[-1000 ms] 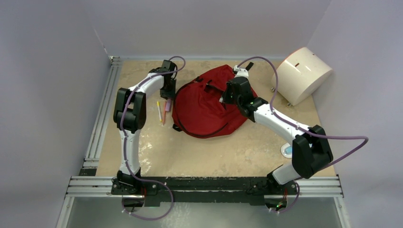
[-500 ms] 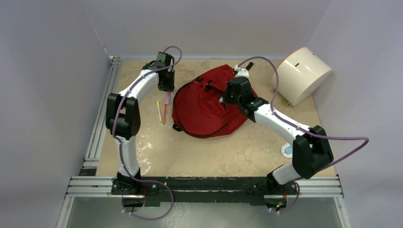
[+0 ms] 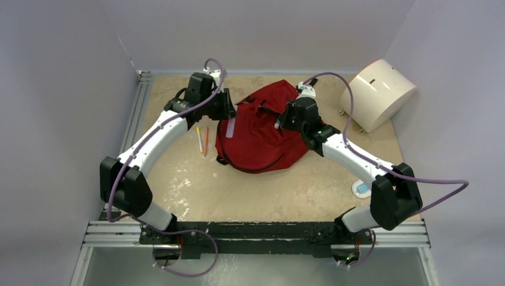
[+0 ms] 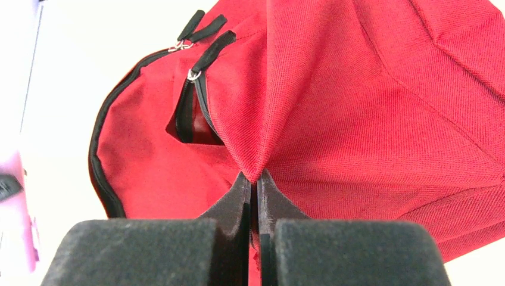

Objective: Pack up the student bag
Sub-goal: Place the stationery in the student bag.

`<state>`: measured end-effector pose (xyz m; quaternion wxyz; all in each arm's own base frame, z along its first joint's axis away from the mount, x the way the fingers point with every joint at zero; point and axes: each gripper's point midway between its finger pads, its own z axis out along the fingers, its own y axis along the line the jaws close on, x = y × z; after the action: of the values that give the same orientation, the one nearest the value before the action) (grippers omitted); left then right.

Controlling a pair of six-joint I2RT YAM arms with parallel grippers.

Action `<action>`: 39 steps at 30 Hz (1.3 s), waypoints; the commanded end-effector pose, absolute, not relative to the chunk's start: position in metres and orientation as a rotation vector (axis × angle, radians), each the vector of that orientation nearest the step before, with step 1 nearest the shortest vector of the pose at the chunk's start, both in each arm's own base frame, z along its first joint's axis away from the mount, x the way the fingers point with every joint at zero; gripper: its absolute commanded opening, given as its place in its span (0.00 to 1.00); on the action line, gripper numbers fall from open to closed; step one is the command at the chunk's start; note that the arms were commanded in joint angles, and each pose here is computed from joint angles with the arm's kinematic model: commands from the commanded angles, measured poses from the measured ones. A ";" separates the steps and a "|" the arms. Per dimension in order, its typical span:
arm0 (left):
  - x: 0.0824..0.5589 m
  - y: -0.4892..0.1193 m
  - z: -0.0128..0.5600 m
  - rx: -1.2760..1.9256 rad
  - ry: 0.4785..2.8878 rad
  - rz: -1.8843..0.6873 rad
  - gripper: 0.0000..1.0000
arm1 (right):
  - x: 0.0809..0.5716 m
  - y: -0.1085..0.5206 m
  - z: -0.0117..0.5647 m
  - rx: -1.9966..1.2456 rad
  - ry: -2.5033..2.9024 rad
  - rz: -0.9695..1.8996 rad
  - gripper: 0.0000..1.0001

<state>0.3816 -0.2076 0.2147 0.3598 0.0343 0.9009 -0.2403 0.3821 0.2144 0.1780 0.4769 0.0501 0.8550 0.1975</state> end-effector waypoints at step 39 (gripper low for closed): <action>0.432 -0.373 0.192 0.090 2.279 -1.189 0.09 | 0.381 0.238 0.241 0.145 1.884 0.747 0.00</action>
<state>0.4139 -0.3628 0.1686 0.2583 0.0454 0.8673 -0.4232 0.3769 0.2247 0.1910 0.4815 0.0614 0.8373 0.2518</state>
